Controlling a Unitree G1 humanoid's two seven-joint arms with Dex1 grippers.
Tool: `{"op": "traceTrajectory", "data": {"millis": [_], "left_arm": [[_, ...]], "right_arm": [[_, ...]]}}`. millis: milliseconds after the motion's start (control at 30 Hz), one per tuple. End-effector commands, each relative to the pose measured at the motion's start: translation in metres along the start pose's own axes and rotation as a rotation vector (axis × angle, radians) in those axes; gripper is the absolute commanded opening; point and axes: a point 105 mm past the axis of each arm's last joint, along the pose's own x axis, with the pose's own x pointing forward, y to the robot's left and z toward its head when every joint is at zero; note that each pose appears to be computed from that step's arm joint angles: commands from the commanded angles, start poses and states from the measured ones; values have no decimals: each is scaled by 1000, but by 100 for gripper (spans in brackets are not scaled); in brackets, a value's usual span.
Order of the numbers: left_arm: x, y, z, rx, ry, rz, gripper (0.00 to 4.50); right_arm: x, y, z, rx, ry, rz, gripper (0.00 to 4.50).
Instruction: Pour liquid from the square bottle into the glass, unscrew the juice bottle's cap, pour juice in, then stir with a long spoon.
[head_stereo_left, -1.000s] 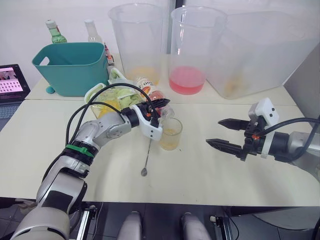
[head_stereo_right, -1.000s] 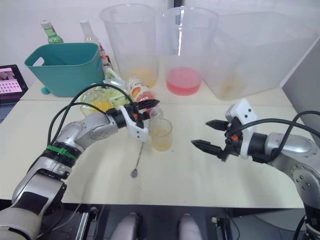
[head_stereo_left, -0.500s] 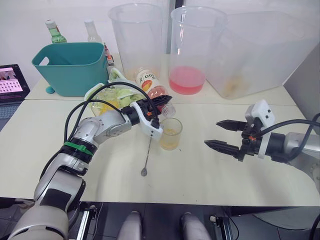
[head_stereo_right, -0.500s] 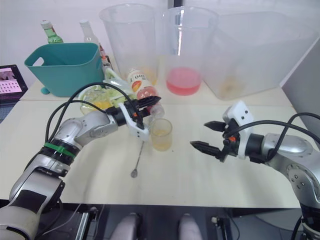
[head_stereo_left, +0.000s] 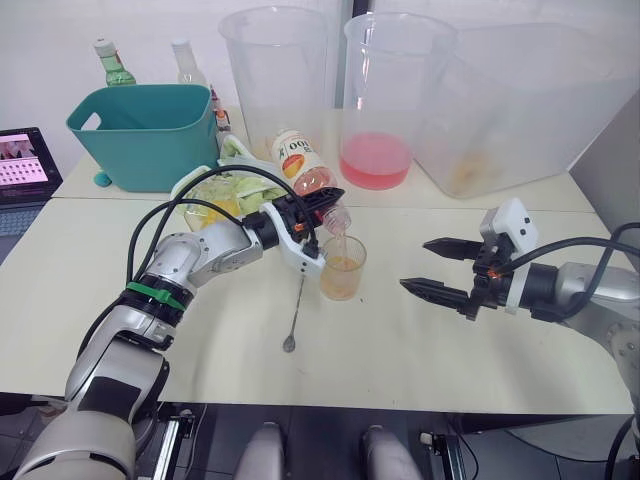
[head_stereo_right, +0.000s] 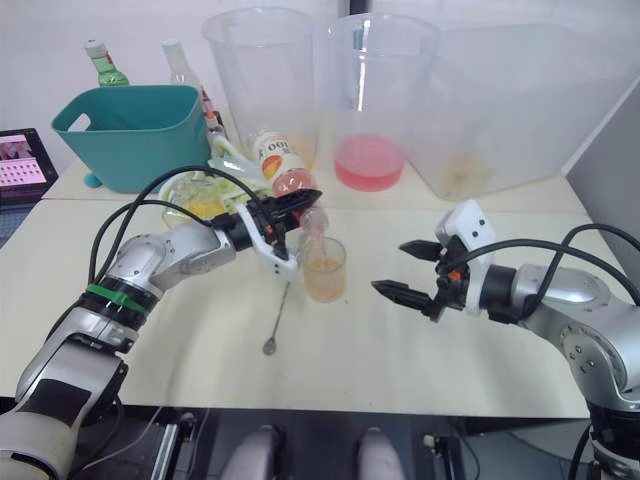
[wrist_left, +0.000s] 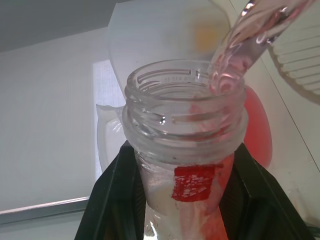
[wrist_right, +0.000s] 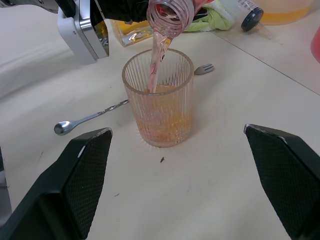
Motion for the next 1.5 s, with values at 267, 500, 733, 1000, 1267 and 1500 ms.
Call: {"op": "traceTrajectory", "data": {"millis": [267,500,733,1000,1267,1500], "left_arm": [[4,19,-9,-328,61,45,153],[2,27,-12,-511,89,77,153],[-5,41,-18,-734,114,143,153],[-30,64,-29,-1297,89,161,153],[-84,64,-24,-1586,147,60,153],[-144,64,-23,-1573,339,23,153]], "right_arm": [[-4,-1,8,-49,-19,-15,448],[-3,-3,9,-55,-16,-8,448],[0,-3,11,-58,-20,26,448],[2,-3,26,-64,-67,121,448],[-9,11,42,-75,-116,358,448],[-8,5,43,-85,-102,489,448]]}}
